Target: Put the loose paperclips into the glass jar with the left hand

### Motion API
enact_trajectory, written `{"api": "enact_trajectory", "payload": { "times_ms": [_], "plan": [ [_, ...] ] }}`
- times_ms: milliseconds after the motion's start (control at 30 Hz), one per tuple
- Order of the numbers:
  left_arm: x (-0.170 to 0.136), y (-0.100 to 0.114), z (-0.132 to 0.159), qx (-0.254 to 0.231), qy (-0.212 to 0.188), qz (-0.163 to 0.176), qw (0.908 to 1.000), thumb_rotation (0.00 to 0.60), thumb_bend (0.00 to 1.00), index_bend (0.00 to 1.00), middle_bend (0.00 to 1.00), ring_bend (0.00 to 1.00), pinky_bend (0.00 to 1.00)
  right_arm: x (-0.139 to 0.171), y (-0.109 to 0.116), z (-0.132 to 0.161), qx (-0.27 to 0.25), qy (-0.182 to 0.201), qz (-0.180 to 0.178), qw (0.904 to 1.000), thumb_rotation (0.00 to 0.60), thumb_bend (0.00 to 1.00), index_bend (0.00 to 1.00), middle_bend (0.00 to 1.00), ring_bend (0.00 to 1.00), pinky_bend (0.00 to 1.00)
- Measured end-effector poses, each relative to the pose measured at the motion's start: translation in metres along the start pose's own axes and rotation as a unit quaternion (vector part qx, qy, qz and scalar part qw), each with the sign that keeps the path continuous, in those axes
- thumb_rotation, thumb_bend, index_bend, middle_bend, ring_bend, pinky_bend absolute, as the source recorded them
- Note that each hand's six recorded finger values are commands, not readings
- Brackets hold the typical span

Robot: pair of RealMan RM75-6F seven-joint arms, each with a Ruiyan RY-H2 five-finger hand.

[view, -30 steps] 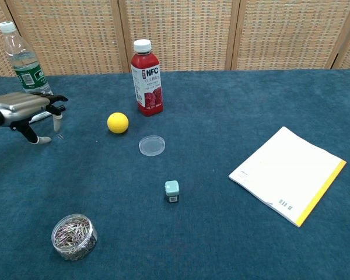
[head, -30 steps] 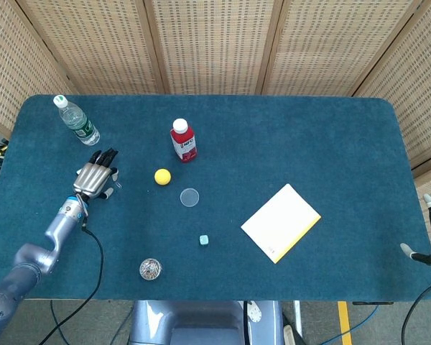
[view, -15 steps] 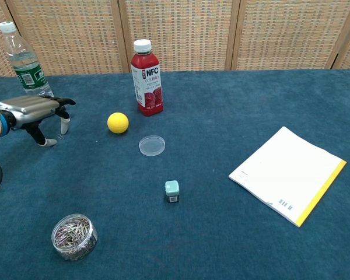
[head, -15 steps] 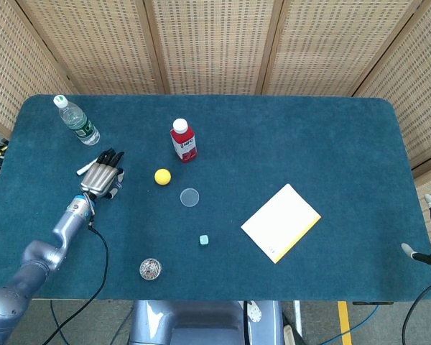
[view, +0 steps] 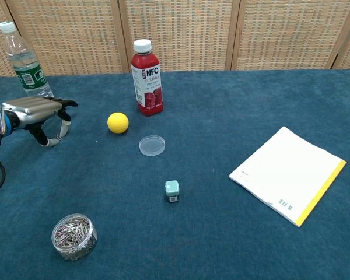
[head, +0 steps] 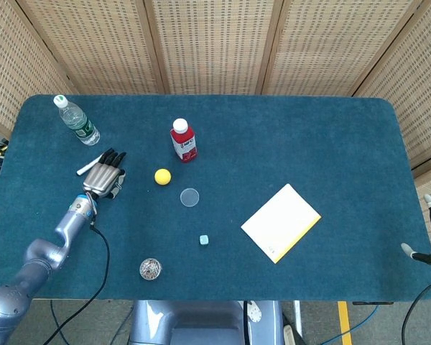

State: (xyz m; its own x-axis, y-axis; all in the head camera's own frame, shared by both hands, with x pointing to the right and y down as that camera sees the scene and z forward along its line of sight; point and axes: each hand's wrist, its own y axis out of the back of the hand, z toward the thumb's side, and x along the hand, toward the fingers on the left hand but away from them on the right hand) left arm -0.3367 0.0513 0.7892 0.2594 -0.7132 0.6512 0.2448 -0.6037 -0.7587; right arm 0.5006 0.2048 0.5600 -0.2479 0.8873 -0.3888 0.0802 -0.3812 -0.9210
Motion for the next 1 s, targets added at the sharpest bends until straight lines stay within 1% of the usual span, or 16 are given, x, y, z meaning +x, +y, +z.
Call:
{"api": "enact_trajectory", "payload": {
  "times_ms": [100,300,633,800,1000],
  "plan": [
    [0.000,-0.001,0.000,-0.001,0.000,-0.001,1.0000,0.600,0.41,0.62,0.00,0.00,0.00,0.000,0.000,0.000,0.000,0.000,0.000,1.0000,0.600,0.00,0.00,0.00,0.00,0.00],
    [-0.001,-0.001,0.000,-0.001,0.001,-0.002,1.0000,0.600,0.42,0.64,0.00,0.00,0.00,0.000,0.000,0.000,0.000,0.002,0.000,1.0000,0.600,0.00,0.00,0.00,0.00,0.00],
    [-0.002,-0.001,-0.002,-0.001,0.003,-0.006,1.0000,0.600,0.49,0.66,0.00,0.00,0.00,0.000,0.000,0.001,0.000,0.002,0.000,1.0000,0.600,0.00,0.00,0.00,0.00,0.00],
    [-0.003,0.002,-0.005,-0.001,0.002,-0.001,1.0000,0.600,0.50,0.68,0.00,0.00,0.00,0.001,0.001,0.001,-0.002,0.002,-0.001,1.0000,0.600,0.00,0.00,0.00,0.00,0.00],
    [-0.007,0.011,-0.008,-0.002,-0.005,0.013,0.9999,0.600,0.52,0.70,0.00,0.00,0.00,0.002,0.002,0.001,-0.004,0.004,-0.003,1.0000,0.600,0.00,0.00,0.00,0.00,0.00]
  ]
}}
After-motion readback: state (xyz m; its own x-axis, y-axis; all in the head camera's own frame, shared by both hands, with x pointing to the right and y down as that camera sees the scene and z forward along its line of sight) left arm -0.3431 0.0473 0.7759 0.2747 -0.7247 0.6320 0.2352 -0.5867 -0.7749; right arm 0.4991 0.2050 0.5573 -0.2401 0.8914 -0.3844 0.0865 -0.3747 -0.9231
